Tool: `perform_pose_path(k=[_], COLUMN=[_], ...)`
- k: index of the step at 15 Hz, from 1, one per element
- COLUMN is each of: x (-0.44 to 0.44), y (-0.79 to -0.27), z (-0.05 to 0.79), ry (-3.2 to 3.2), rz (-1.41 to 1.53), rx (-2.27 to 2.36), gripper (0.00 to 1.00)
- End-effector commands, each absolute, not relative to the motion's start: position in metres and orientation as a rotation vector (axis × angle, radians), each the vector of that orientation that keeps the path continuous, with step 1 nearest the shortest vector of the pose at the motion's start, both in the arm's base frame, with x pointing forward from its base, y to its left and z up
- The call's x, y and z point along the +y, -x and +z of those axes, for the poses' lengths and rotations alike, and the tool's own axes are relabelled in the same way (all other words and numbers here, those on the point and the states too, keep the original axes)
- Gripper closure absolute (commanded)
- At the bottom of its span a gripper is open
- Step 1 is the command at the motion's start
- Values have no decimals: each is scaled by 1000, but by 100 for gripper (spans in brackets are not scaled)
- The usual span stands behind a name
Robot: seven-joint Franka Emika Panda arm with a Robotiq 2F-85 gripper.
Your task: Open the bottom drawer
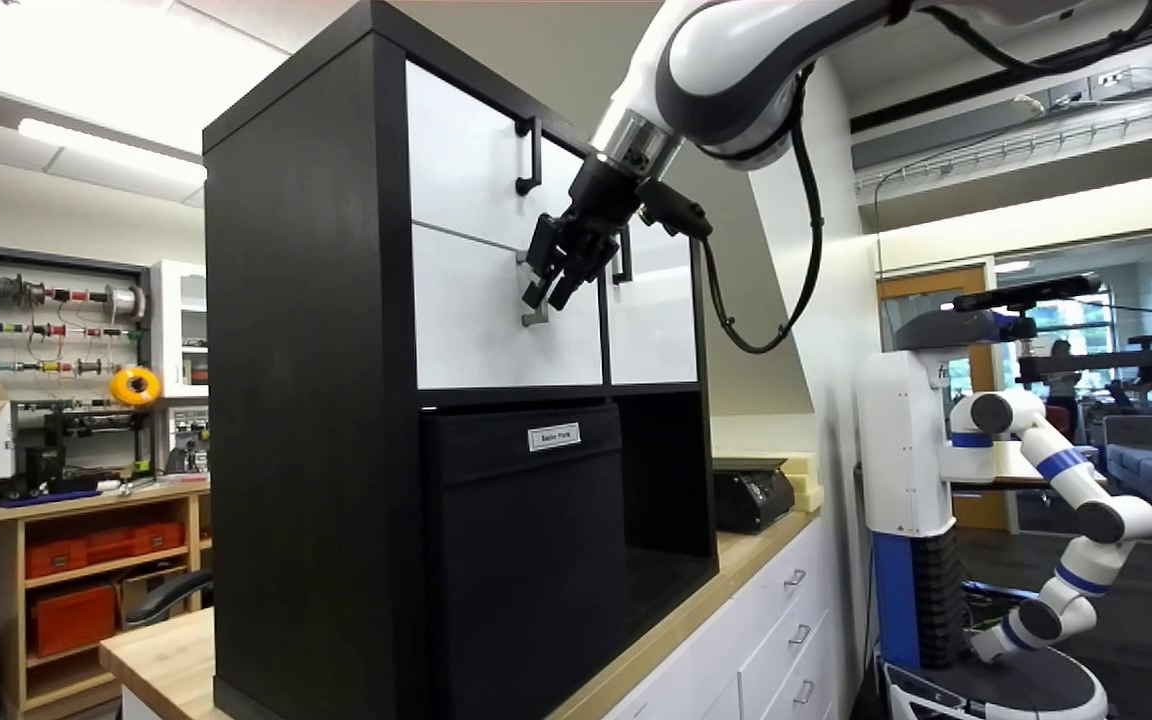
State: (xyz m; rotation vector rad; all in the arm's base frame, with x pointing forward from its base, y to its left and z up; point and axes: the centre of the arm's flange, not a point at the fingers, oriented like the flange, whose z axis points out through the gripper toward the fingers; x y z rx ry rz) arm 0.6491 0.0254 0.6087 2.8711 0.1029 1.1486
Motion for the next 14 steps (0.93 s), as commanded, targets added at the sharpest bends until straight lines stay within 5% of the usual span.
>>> perform_pose_path(k=[1, 4, 14], x=[22, 19, 21], y=[-653, -654, -633], z=[616, 616, 609], ry=[-2844, -2842, -2857], rz=[1197, 1206, 1164], rx=[92, 90, 107], gripper=[77, 97, 95])
